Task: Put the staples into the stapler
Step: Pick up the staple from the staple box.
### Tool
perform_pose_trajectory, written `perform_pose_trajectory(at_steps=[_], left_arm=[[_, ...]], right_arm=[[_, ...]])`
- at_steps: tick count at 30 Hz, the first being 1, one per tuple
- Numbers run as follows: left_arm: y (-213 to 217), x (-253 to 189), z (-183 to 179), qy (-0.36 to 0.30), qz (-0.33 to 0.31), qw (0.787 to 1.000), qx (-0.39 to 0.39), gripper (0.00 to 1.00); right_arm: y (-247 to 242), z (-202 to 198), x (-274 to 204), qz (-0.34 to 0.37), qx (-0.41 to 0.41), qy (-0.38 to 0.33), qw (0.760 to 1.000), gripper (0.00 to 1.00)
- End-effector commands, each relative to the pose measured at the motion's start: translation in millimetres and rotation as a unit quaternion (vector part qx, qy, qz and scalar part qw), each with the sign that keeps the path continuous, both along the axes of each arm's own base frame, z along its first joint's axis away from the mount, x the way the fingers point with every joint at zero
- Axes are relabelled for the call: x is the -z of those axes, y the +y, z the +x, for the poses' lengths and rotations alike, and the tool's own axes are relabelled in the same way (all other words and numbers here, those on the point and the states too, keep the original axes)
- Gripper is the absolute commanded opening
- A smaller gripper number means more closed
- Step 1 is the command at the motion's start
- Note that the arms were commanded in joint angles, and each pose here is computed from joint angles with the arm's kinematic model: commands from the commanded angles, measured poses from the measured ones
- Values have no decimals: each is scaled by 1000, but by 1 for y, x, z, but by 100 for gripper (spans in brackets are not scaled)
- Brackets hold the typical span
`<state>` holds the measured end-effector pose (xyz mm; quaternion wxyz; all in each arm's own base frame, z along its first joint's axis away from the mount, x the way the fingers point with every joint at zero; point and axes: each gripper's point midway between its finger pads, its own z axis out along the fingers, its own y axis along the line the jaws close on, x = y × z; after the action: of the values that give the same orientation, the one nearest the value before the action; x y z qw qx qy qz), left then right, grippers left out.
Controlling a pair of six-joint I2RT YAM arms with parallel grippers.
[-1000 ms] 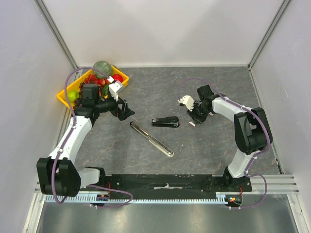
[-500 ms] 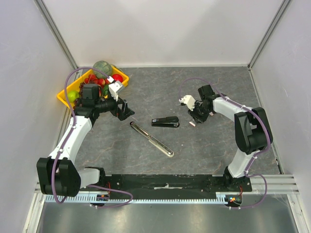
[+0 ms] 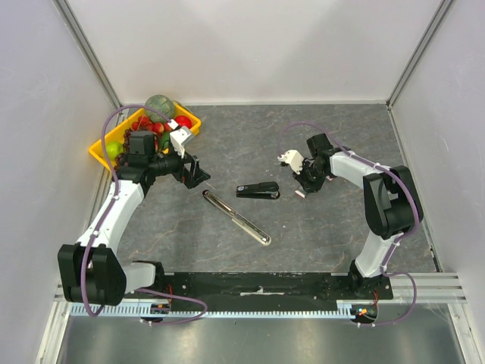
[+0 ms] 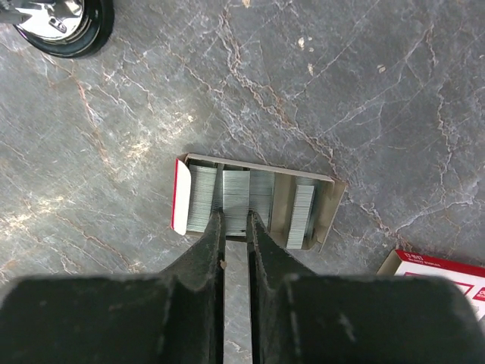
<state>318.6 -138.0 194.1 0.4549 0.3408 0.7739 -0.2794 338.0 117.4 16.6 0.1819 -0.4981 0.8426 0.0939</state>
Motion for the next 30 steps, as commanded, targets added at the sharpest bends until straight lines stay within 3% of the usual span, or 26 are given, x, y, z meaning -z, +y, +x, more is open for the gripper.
perform_pose_trajectory(at_steps=[1,11,17,18,21,30], left_arm=[[-5,-9,2,1,-22,1000,9,100],[-2,-10,4,-5,0,1000,20,100],[-7,-10,-7,-52,43,990,128,100],[-7,-12,-6,-97,63,979,167,100],[-7,3,-5,-140,105,956,236,100],[-12,69,-16,-168,194,876,409,100]], right_arm=[[3,12,-3,-2,6,-17,1000,10],[7,23,-59,27,18,-88,996,3],[7,16,-85,30,28,-98,994,2],[8,12,-90,30,27,-99,994,2],[12,-3,-111,31,22,-107,993,2],[30,-64,-168,73,-26,-111,991,3]])
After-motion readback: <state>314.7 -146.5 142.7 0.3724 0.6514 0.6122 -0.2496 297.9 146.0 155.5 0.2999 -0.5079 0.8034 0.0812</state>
